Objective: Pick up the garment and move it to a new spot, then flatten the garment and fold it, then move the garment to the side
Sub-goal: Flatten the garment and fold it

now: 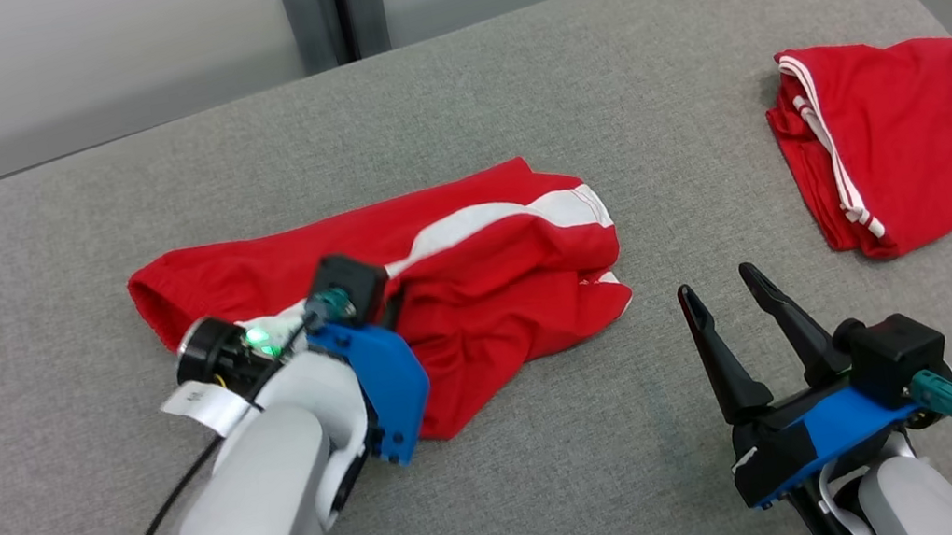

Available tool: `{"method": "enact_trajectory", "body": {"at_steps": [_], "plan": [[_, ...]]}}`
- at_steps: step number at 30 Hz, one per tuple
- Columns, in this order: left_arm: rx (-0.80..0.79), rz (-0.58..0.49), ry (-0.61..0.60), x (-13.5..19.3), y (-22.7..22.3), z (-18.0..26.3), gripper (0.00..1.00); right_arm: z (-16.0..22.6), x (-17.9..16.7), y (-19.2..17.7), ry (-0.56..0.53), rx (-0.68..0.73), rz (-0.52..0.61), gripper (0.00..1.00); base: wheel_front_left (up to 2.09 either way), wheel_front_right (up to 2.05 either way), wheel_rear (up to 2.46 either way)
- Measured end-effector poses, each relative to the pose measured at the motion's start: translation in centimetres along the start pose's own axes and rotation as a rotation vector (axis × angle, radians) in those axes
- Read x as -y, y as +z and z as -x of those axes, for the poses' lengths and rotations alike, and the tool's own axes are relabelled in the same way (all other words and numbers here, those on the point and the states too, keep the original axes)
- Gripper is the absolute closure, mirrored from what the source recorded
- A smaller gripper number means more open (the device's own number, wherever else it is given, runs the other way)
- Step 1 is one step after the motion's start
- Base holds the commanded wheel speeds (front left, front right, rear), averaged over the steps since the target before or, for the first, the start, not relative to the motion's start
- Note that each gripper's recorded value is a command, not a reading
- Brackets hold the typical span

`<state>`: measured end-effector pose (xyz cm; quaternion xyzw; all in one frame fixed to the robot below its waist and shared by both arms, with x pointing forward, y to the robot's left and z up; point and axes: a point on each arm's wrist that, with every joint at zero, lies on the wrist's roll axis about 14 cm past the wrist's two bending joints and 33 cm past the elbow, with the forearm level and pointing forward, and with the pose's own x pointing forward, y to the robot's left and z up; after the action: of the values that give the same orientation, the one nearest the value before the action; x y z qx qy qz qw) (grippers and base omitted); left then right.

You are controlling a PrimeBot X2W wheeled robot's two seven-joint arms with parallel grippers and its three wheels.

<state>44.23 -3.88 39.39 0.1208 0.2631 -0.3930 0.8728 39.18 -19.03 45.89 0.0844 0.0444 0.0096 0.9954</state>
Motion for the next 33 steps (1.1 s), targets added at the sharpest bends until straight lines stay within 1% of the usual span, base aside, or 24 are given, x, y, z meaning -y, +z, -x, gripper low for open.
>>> {"method": "enact_trajectory", "body": {"at_steps": [5, 9, 13, 16, 19, 21, 26, 30, 33], "plan": [[0.143, 0.101, 0.067, -2.4, 3.9, -0.9, 1.00, -0.2, 0.2, -0.5, -0.006, -0.011, 0.001, 0.00, 0.00, 0.00, 0.00], [0.246, 0.156, 0.147, -5.6, 7.0, -1.7, 1.00, -0.5, 0.5, -0.7, -0.011, -0.017, -0.001, 0.00, 0.00, 0.00, 0.00], [0.329, 0.149, 0.241, -9.5, 9.5, -2.5, 1.00, -0.5, 0.9, -1.1, -0.022, -0.029, -0.002, 0.00, 0.00, 0.00, 0.00], [0.364, 0.167, 0.322, -12.7, 10.4, -3.0, 1.00, -0.3, 1.5, -1.1, -0.038, -0.032, 0.000, 0.00, 0.00, 0.00, 0.00], [0.396, 0.177, 0.378, -14.5, 10.9, -3.4, 0.99, 0.1, 2.2, -1.5, -0.062, -0.047, -0.001, 0.00, 0.00, 0.00, 0.00], [0.397, 0.183, 0.413, -15.5, 10.5, -3.5, 0.00, 0.2, 2.5, -1.7, -0.071, -0.052, -0.002, 0.00, 0.00, 0.00, 0.00], [0.388, 0.209, 0.454, -16.4, 8.6, -3.1, 0.00, 0.0, 2.7, -1.9, -0.077, -0.053, -0.003, 0.00, 0.00, 0.00, 0.00], [0.343, 0.247, 0.463, -16.3, 5.8, -1.5, 0.00, -1.2, 1.3, -1.7, -0.028, -0.040, 0.001, 0.00, 0.00, 0.00, 0.00], [0.279, 0.278, 0.462, -15.9, 3.3, -0.4, 0.00, -1.8, 0.1, -1.5, 0.010, -0.030, 0.000, 0.00, 0.00, 0.00, 0.00]]}}
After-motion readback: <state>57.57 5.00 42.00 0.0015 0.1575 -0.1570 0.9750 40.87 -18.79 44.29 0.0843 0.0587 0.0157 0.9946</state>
